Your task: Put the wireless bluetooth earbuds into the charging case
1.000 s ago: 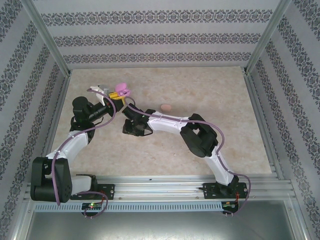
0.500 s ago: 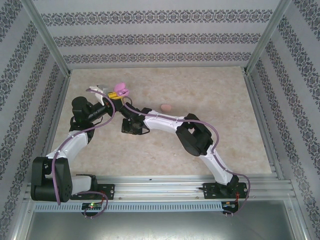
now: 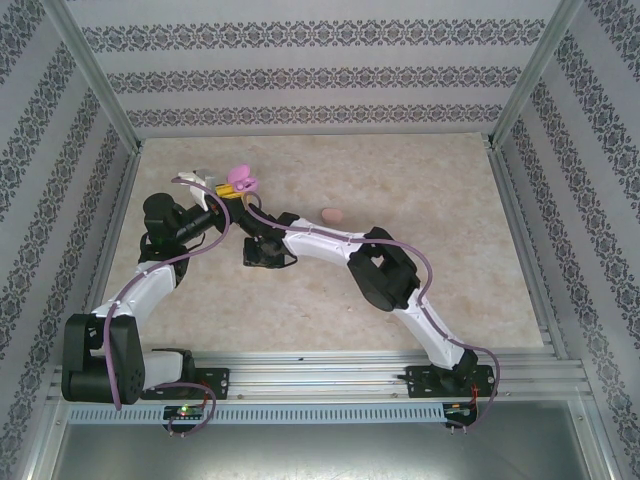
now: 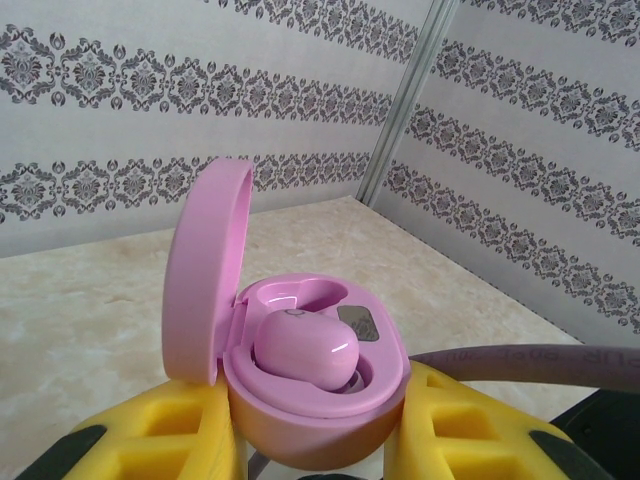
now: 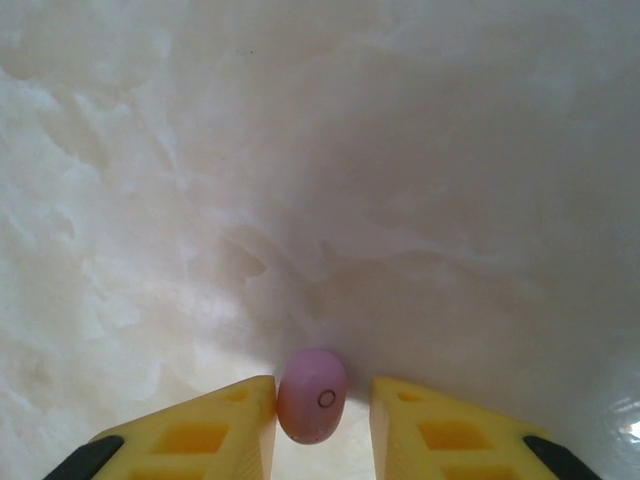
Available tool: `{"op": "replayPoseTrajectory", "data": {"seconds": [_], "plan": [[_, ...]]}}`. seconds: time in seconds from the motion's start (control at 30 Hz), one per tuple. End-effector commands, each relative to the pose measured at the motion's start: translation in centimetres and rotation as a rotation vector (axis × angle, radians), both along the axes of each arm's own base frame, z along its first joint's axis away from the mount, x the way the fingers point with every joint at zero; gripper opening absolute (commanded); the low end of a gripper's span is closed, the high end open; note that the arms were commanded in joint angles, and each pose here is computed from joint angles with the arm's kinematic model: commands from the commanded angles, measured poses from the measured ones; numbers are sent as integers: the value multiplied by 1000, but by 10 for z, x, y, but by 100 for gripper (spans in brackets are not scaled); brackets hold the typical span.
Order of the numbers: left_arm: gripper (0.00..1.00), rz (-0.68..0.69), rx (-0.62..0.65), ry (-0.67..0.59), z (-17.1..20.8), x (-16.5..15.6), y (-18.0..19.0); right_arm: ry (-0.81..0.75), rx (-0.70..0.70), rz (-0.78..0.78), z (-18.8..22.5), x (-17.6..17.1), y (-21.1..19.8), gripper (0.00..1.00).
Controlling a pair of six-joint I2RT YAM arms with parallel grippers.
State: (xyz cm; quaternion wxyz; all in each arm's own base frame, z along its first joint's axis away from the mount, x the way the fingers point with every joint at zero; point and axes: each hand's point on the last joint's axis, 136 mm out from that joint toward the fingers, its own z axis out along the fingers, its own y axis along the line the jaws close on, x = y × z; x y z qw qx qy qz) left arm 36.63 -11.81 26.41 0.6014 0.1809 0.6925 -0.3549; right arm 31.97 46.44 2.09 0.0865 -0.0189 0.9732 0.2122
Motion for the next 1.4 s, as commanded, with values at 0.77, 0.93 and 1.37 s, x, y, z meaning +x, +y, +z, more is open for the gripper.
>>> {"op": "replayPoseTrajectory", "data": {"seconds": [0.77,0.93,1.37], "plan": [[18,-219,-37,-66,13,-31,-29,-80,-79,-39,27,-22,-143,14],[18,-297,-65,-76,14,-41,-43,-165,-61,-57,70,-32,-179,14],[17,-391,71,-152,6,-81,-94,-501,59,-4,214,-67,-233,12]]}}
